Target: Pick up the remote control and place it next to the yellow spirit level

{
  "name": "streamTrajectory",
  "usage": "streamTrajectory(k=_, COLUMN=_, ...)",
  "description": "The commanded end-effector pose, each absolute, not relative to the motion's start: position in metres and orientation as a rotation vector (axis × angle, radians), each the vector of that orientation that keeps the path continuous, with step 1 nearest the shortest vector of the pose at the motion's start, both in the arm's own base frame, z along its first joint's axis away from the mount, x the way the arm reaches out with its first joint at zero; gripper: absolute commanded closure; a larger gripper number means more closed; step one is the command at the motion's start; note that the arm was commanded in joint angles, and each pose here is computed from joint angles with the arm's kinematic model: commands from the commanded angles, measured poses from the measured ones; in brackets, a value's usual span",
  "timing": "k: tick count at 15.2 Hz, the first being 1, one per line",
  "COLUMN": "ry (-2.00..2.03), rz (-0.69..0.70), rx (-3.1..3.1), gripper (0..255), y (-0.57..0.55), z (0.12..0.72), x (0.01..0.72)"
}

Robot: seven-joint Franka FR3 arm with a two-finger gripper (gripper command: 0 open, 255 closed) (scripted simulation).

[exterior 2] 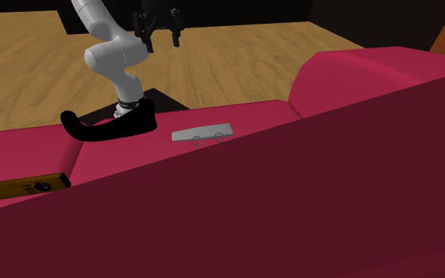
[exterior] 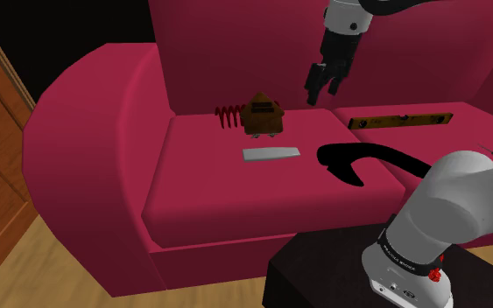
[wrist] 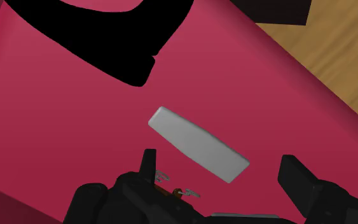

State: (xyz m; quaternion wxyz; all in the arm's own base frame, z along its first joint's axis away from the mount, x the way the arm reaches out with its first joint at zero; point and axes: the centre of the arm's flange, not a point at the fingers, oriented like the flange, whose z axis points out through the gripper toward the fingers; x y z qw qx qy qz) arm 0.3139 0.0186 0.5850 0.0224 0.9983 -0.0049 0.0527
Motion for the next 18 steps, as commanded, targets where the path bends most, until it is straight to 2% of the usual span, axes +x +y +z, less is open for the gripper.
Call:
streamTrajectory(k=1, ry=-0.015, rz=0.163, rx=3.092, gripper=0, y=0.019, z=0.585, x=0.314)
streamTrajectory(k=18, ry=1.269, rz=0.031, rx=2.869, gripper=0, y=0.010, z=0.400, x=0.449)
